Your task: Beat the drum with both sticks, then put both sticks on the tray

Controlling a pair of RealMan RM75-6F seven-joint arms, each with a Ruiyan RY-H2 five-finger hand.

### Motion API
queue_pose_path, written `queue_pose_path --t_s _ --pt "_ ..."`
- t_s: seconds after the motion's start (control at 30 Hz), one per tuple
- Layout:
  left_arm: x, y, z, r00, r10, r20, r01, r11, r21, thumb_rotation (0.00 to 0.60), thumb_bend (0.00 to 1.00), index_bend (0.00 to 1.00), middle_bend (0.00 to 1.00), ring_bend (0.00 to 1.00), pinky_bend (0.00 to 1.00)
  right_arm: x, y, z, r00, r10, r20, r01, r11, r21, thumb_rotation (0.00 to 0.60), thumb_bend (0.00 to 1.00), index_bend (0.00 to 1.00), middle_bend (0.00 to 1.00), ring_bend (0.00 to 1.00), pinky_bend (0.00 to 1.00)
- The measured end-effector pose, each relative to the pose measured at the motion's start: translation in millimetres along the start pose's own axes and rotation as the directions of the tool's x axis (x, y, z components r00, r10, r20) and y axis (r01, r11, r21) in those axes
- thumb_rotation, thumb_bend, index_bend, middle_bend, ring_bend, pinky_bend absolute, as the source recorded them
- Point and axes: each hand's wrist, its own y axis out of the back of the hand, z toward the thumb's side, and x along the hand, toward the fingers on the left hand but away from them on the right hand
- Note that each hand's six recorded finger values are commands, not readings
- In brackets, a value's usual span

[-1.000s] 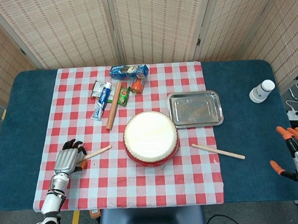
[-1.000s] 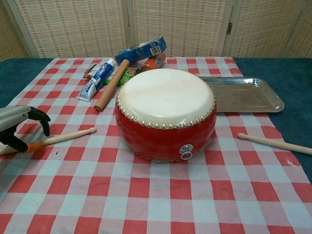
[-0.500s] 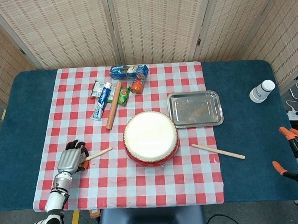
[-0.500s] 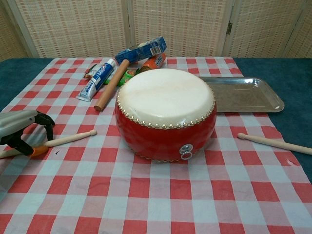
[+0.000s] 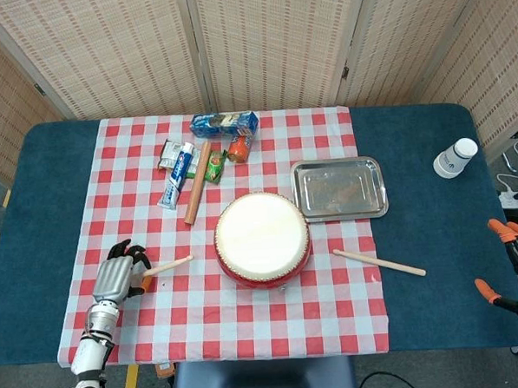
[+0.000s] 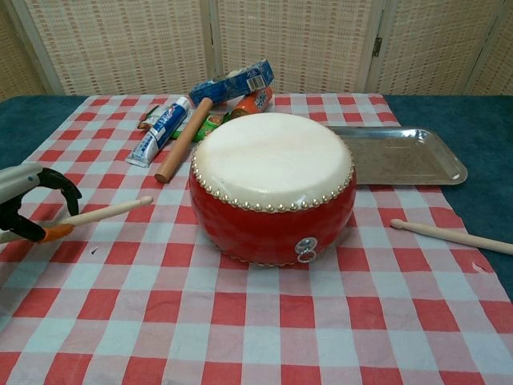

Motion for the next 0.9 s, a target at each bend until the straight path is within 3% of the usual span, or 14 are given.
queue_pose_path --t_s 0.1,0.17,0.2,0.3,0.4,0.5,0.53,0.6,0.63,0.73,0.83,0.9 --pt "-6 9 -5 0.999 0.035 0.009 -0.034 0.991 -0.131 0.6 0.42 0.6 0.27 0.09 0.08 0 -1 1 1.0 0.002 0.0 -0.002 1.0 0.001 0.6 0.16 0.0 0.14 0.0 0.09" --pt "-9 15 -9 0.998 0.054 0.015 -0.049 0.968 -0.245 0.6 0.42 0.59 0.28 0.1 0.08 -1 -2 1 1.0 0.005 -0.001 -0.005 1.0 0.002 0.6 0.16 0.0 0.14 0.0 0.09" --pt "-11 16 -11 0.998 0.059 0.017 -0.051 0.953 -0.298 0.6 0.42 0.58 0.28 0.11 0.08 -1 -2 2 1.0 0.006 -0.002 -0.006 1.0 0.002 0.6 0.16 0.0 0.14 0.0 0.09" --pt "-15 21 -18 0.997 0.067 0.03 -0.044 0.874 -0.484 0.6 0.42 0.57 0.32 0.16 0.16 -3 -4 3 1.0 0.009 -0.007 -0.009 1.0 0.004 0.6 0.16 0.0 0.14 0.0 0.09" --pt "-18 23 -24 0.997 0.063 0.046 -0.017 0.75 -0.661 0.6 0.42 0.56 0.35 0.2 0.19 -5 -5 5 1.0 0.014 -0.01 -0.014 1.0 0.005 0.6 0.16 0.0 0.14 0.0 0.09" --pt "-20 23 -29 0.997 0.051 0.064 0.022 0.588 -0.809 0.6 0.43 0.54 0.37 0.22 0.19 -7 -6 7 1.0 0.017 -0.015 -0.017 1.0 0.007 0.6 0.16 0.0 0.14 0.0 0.09" --pt "-21 22 -31 0.996 0.044 0.072 0.039 0.518 -0.855 0.6 0.43 0.53 0.38 0.24 0.19 -7 -6 8 1.0 0.017 -0.015 -0.017 1.0 0.007 0.6 0.16 0.0 0.14 0.0 0.09" --pt "-21 21 -34 0.996 0.03 0.086 0.066 0.414 -0.908 0.6 0.44 0.52 0.39 0.26 0.19 -7 -6 8 1.0 0.018 -0.013 -0.018 1.0 0.007 0.6 0.16 0.0 0.14 0.0 0.09" --pt "-21 20 -36 0.995 0.021 0.095 0.082 0.349 -0.933 0.6 0.44 0.51 0.4 0.26 0.2 -7 -6 7 1.0 0.018 -0.011 -0.018 1.0 0.007 0.6 0.16 0.0 0.14 0.0 0.09" --pt "-21 16 -44 0.994 -0.001 0.113 0.111 0.202 -0.973 0.6 0.44 0.49 0.41 0.29 0.25 -7 -6 6 1.0 0.017 -0.005 -0.017 1.0 0.008 0.6 0.16 0.0 0.14 0.0 0.09" --pt "-20 12 -52 0.992 -0.023 0.126 0.128 0.08 -0.989 0.6 0.46 0.48 0.44 0.32 0.27 -6 -5 6 1.0 0.017 -0.004 -0.017 1.0 0.009 0.6 0.16 0.0 0.14 0.0 0.09" --pt "-18 10 -59 0.991 -0.035 0.131 0.132 0.024 -0.991 0.6 0.46 0.48 0.45 0.33 0.29 -6 -5 6 1.0 0.018 -0.004 -0.018 1.0 0.009 0.6 0.16 0.0 0.14 0.0 0.09"
